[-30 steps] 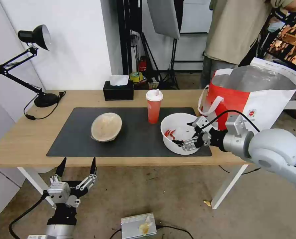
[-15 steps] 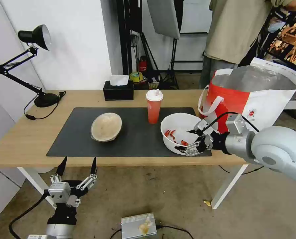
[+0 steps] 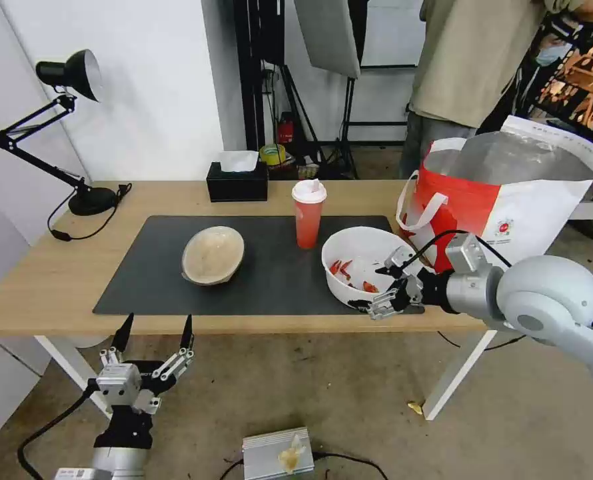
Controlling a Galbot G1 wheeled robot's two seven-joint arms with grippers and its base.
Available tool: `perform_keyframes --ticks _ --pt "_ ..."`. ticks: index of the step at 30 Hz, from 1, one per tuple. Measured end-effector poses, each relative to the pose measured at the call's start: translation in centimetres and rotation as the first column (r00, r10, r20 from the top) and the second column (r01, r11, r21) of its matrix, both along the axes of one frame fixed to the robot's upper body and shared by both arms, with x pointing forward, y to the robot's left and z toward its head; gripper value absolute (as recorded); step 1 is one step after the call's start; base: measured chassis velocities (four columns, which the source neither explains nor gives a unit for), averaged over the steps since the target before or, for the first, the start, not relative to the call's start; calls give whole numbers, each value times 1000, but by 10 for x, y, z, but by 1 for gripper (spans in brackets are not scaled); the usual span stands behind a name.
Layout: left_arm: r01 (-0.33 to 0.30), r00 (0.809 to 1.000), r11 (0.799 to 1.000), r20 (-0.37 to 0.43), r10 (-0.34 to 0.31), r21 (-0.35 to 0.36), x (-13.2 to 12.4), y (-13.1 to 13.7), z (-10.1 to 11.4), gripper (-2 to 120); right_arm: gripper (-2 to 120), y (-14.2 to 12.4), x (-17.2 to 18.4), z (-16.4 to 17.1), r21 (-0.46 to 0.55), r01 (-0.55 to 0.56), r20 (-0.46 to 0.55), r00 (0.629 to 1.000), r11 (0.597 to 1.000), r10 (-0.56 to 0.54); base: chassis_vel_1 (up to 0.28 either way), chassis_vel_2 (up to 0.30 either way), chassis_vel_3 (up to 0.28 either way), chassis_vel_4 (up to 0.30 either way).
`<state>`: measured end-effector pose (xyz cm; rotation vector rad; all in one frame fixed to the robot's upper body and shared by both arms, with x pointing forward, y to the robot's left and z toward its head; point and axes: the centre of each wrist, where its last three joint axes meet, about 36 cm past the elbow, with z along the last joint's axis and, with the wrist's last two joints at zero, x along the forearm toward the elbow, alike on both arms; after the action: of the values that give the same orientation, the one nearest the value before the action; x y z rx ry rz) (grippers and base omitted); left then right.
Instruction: Pick up the trash from the table and place it into the takeout bag.
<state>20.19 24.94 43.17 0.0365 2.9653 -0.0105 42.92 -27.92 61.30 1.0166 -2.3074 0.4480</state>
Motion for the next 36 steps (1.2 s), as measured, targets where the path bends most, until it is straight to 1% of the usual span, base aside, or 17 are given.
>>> perform_keyframes --ticks 21,36 --pt "-10 1000 1000 -19 10 -11 3 -1 -13 100 100 -4 22 -30 -28 44 -26 999 999 -45 0 0 0 0" --pt "-13 1000 1000 -25 13 -16 4 -2 -17 100 99 -1 25 -38 -48 41 -18 999 998 -42 0 0 0 0"
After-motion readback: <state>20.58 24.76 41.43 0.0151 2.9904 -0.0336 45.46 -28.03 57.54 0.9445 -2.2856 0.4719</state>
